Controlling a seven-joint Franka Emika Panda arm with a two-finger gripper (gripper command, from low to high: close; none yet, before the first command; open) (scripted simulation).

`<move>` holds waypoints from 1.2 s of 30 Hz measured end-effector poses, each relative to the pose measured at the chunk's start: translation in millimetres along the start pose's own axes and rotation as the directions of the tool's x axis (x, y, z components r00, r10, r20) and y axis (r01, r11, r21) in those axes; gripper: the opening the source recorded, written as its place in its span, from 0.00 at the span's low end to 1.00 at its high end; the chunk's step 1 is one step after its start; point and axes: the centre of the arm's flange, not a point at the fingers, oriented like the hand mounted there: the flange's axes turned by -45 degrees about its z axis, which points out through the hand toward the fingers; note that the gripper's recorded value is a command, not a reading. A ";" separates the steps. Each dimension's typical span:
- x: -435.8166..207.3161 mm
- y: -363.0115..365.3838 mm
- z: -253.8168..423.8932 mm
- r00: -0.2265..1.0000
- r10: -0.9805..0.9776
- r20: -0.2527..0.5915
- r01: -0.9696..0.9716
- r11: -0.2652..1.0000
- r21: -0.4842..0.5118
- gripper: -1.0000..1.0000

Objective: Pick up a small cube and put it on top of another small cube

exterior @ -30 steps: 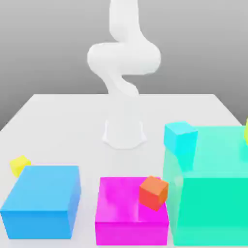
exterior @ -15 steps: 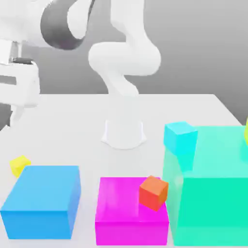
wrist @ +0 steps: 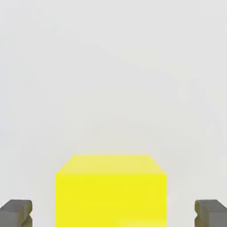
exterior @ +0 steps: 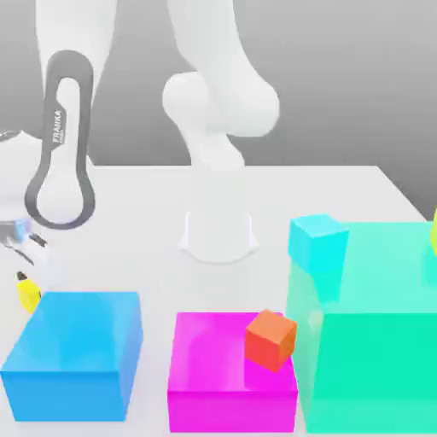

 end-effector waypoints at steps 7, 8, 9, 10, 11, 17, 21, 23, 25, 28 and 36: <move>0.7 0.3 -8.5 1.000 -0.001 0.001 0.001 1.000 0.000 0.00; 1.2 0.5 -17.6 1.000 -0.001 0.000 0.001 1.000 -0.001 0.00; 1.6 0.7 -27.4 1.000 -0.001 0.000 0.001 1.000 -0.002 0.00; 1.5 0.6 -37.4 1.000 -0.001 0.000 0.001 1.000 -0.001 0.00; 1.1 0.3 -47.4 1.000 -0.001 0.000 0.001 1.000 0.000 0.00; 35.2 -72.6 -100.3 0.936 -0.351 -0.033 0.351 0.936 -0.011 0.00; 48.5 -139.3 -131.3 0.779 -0.625 -0.045 0.624 0.780 -0.035 0.00; 50.3 -173.4 -147.3 0.671 -0.740 -0.047 0.739 0.672 -0.051 0.00; 49.2 -205.1 -163.5 0.551 -0.833 -0.046 0.831 0.553 -0.069 0.00; 42.6 -244.6 -182.8 0.378 -0.925 -0.037 0.921 0.380 -0.088 0.00; -1.1 -349.4 -229.6 -0.129 -0.992 0.003 0.983 -0.129 -0.128 0.00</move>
